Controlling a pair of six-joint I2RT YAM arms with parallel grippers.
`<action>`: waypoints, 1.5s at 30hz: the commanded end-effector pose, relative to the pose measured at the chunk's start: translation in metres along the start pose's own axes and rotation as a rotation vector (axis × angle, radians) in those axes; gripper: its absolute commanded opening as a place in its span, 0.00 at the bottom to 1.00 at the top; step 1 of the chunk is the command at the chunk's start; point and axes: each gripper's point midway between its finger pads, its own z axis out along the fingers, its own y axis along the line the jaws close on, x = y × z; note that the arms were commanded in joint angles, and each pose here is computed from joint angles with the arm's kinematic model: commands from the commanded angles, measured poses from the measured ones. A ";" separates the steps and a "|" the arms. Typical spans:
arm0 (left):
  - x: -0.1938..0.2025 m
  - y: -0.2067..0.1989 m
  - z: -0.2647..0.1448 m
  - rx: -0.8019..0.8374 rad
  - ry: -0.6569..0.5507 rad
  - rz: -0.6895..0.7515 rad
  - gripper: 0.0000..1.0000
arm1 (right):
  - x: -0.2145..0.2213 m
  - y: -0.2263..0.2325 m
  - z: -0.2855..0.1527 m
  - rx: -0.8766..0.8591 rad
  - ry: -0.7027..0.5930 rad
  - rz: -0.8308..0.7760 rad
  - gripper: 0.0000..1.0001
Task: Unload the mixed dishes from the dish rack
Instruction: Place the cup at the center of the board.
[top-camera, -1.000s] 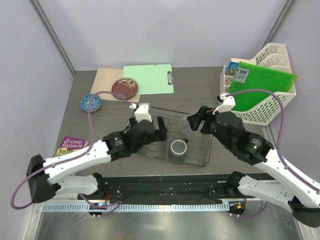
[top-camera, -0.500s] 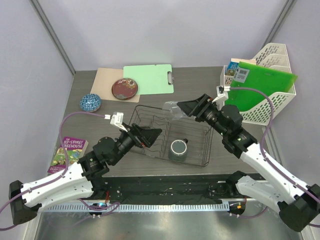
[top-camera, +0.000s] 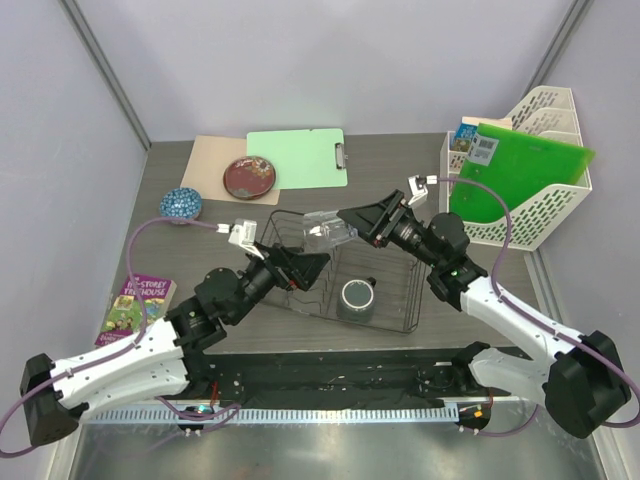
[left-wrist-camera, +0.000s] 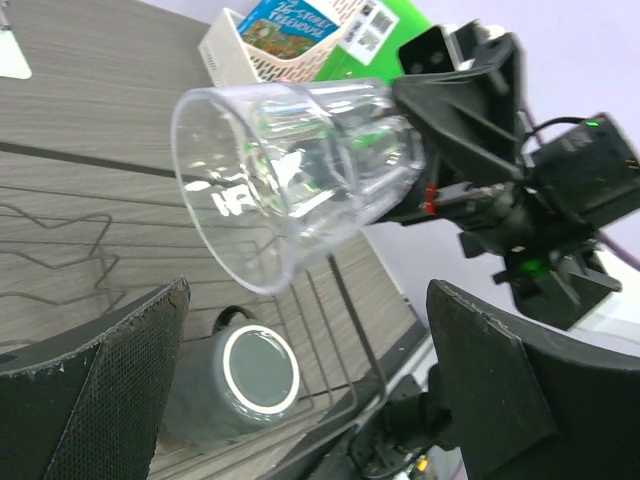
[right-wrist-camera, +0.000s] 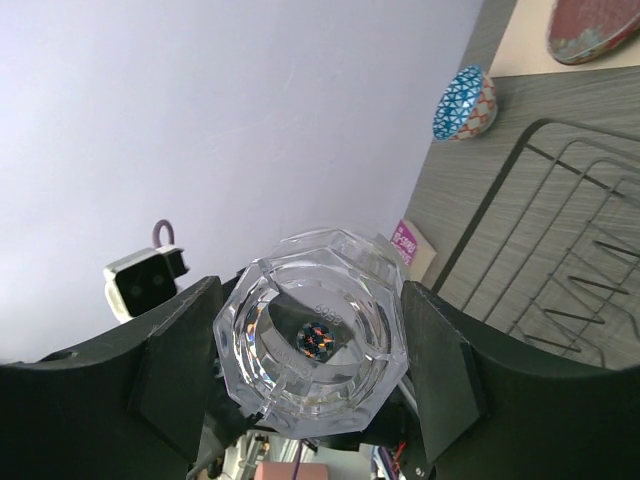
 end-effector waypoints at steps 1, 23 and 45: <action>-0.021 -0.012 0.014 0.023 -0.057 0.013 1.00 | 0.000 0.044 -0.012 -0.176 0.009 -0.014 0.01; -0.005 -0.047 0.031 0.220 0.032 -0.051 0.58 | 0.026 0.022 -0.010 -0.187 0.096 0.056 0.01; -0.137 0.148 0.006 -0.905 0.134 0.209 0.00 | -0.045 -0.083 -0.082 0.666 -0.189 -0.377 1.00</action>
